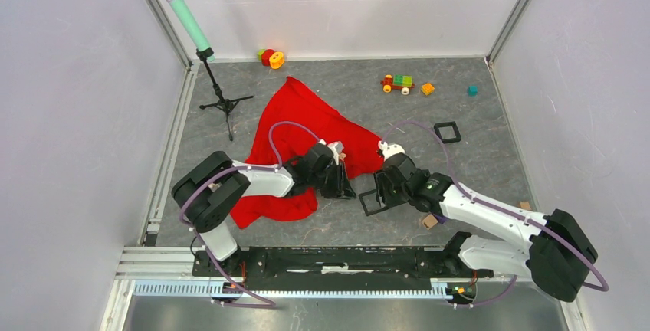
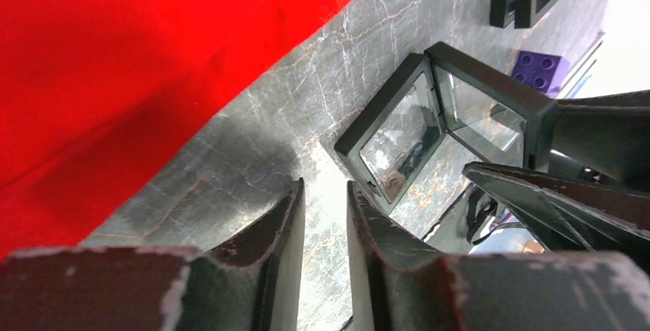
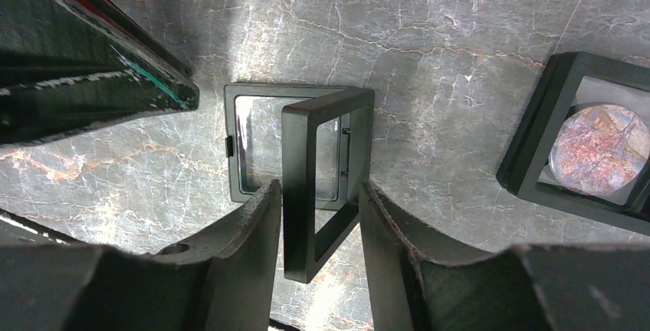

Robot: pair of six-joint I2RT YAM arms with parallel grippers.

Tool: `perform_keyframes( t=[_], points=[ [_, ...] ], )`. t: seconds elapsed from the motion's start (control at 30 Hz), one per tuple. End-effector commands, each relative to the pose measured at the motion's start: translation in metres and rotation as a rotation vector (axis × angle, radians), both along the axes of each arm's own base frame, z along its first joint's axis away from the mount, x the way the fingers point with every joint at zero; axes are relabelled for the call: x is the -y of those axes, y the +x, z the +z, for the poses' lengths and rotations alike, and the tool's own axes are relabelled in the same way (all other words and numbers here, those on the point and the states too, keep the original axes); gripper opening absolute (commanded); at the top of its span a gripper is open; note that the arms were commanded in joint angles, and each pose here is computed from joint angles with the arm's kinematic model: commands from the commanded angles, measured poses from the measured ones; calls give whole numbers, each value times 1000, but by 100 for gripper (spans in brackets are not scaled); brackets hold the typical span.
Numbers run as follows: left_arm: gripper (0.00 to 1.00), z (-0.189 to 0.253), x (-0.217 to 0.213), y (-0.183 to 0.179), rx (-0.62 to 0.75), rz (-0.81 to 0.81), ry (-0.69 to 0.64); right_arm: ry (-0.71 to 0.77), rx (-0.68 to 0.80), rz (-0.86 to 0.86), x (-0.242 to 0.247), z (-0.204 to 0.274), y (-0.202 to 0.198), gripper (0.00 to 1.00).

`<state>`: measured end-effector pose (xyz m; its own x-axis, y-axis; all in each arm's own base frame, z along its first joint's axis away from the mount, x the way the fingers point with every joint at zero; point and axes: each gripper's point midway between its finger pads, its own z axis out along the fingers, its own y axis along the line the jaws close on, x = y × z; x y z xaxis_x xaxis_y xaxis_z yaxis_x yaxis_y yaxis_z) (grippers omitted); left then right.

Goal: Remove the brooch from the garment
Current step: Place the brooch box at the center of the board.

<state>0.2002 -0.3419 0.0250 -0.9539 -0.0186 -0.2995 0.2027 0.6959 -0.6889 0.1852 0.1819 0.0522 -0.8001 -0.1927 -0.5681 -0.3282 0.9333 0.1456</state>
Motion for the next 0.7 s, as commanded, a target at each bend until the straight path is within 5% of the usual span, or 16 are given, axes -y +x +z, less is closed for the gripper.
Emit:
perform_keyframes(
  t=[0.0,0.2,0.37,0.67],
  points=[
    [29,-7,4,4,46,-20,64,30,44,6,-4,17,6,48],
    [27,-13,6,6,37,-12,78,35,40,11,-2,16,3,45],
    [25,-22,5,6,22,-3,97,50,47,-3,3,17,2,29],
    [24,-28,4,5,19,-7,112,95,27,-38,17,12,3,19]
  ],
)
